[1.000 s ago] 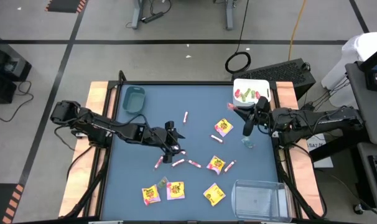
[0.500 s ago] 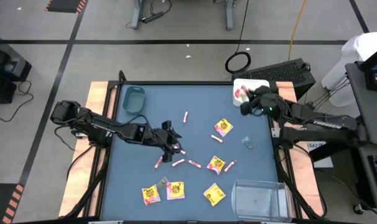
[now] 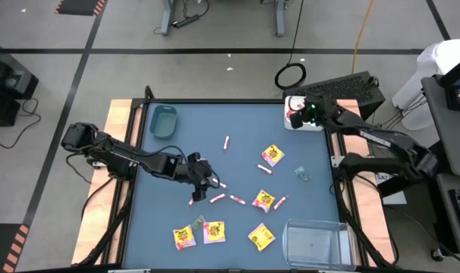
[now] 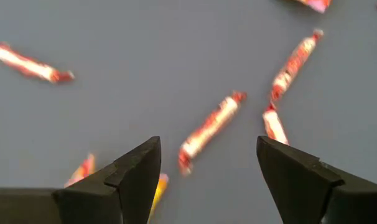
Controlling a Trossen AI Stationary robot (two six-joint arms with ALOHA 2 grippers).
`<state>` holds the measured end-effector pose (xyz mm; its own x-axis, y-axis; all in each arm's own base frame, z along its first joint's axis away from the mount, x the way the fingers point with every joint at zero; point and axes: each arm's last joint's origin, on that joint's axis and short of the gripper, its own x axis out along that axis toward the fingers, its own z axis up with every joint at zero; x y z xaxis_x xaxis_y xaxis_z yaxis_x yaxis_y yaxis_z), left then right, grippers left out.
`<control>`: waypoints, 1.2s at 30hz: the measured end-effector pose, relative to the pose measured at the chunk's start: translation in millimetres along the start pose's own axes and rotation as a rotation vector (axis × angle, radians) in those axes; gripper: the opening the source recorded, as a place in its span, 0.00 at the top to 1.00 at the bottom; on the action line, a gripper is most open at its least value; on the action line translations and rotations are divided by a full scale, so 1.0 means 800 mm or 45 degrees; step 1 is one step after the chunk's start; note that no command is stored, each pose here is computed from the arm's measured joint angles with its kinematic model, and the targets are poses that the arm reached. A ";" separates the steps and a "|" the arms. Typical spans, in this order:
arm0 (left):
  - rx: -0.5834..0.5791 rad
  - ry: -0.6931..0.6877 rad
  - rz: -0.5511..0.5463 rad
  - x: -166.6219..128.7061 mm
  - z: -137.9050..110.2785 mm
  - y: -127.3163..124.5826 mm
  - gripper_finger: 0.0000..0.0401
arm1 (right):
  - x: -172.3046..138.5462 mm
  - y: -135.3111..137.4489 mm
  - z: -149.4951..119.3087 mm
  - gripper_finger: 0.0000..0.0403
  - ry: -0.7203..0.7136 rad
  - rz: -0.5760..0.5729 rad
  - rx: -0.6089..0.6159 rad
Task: Sort candy
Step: Put the orange gummy into the white bin, then put the green gummy into the white bin
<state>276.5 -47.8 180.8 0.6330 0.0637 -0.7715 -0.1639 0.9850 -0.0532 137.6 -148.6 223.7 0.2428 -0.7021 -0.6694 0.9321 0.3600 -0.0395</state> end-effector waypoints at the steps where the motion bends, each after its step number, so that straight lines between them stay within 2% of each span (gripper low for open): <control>1: -0.006 0.014 -0.004 -0.001 -0.002 -0.003 0.33 | 0.009 0.000 0.000 0.89 0.021 -0.015 0.001; 9: -0.031 0.070 -0.037 -0.005 -0.015 -0.023 0.33 | 0.060 -0.002 -0.014 0.89 0.208 -0.103 -0.051; 13: -0.047 0.079 -0.048 -0.007 -0.018 -0.030 0.33 | 0.069 -0.001 -0.018 0.81 0.251 -0.117 -0.083; 18: -0.061 0.091 -0.058 -0.009 -0.021 -0.035 0.33 | 0.065 -0.002 -0.014 0.65 0.218 -0.108 -0.104; 25: -0.063 0.146 -0.188 -0.015 -0.031 -0.057 0.33 | 0.021 -0.010 0.002 0.50 0.049 -0.045 -0.051; 28: -0.061 0.153 -0.219 -0.019 -0.036 -0.069 0.33 | -0.006 -0.011 0.004 0.46 -0.002 0.086 -0.008; 32: -0.115 0.152 -0.266 -0.025 -0.043 -0.085 0.33 | -0.046 0.004 0.003 0.44 -0.072 0.448 0.006; 36: -0.196 0.149 -0.296 -0.032 -0.051 -0.102 0.33 | -0.089 0.024 -0.003 0.45 -0.178 0.709 -0.009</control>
<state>243.0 -136.4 179.1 0.5770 -0.1885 -0.7947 -0.1430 0.9347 -0.3255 137.7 -90.3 268.8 0.7303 -0.4797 -0.4864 0.6519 0.7023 0.2860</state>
